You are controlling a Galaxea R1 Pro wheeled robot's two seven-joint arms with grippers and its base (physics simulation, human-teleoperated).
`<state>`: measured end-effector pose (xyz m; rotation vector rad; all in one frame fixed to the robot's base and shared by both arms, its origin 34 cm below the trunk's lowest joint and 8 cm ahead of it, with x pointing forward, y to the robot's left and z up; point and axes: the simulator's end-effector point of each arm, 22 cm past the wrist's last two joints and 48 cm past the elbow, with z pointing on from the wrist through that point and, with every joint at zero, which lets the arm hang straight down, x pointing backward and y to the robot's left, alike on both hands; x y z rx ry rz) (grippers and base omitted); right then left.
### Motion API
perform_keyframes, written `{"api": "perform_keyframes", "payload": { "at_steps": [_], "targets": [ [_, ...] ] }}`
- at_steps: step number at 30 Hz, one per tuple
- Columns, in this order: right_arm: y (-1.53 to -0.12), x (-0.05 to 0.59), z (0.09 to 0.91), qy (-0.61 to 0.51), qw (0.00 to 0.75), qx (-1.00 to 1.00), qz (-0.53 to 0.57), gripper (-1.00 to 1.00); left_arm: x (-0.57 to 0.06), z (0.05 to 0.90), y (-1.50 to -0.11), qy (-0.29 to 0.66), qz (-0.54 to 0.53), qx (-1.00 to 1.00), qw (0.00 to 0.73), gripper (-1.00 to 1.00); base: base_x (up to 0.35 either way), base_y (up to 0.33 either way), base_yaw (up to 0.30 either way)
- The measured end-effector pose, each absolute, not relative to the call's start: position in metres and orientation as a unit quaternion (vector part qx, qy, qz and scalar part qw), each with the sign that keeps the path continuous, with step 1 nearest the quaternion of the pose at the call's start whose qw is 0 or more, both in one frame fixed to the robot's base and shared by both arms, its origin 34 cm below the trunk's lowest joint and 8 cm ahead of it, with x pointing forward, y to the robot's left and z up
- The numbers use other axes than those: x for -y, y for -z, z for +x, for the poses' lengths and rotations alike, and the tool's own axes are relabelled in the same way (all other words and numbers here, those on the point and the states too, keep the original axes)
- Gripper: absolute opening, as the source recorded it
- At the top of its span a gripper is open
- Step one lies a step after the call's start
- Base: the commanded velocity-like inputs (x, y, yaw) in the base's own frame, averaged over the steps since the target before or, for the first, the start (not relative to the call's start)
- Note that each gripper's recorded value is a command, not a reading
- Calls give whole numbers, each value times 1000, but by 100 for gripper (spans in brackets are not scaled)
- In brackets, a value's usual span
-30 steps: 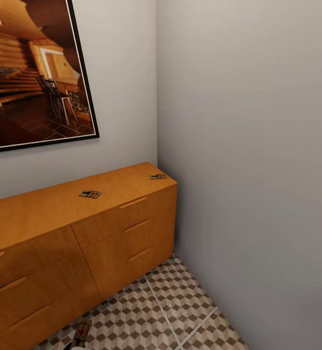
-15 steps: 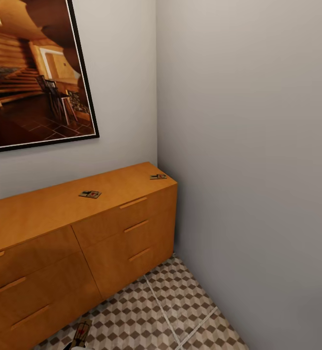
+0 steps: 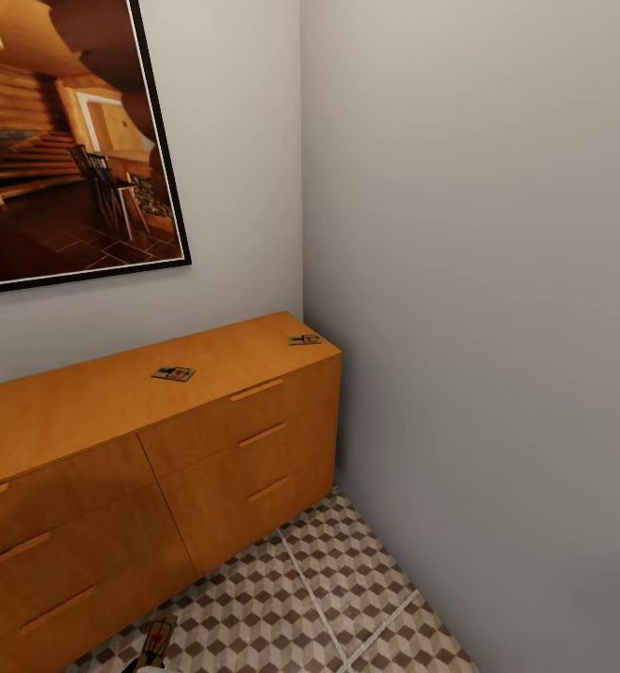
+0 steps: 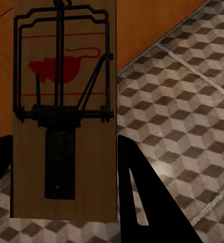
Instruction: Take the four mousetraps from the cabinet in the bathroom and place them on the bathroom floor. Make sure all four end up on the same floor surface, and ensure that at least two of them are either under or directly next to the same bathroom sink.
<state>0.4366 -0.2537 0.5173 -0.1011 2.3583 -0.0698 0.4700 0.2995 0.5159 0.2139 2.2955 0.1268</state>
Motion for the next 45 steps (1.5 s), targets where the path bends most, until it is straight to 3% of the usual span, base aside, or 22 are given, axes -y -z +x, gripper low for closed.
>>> {"api": "perform_keyframes", "payload": {
  "at_steps": [45],
  "targets": [
    [-520, 253, 439, 27, 387, -921, -39, 100, -299, 470, -516, -50, 85, -909, 404, -100, 0, 0, 0]
  ]
}}
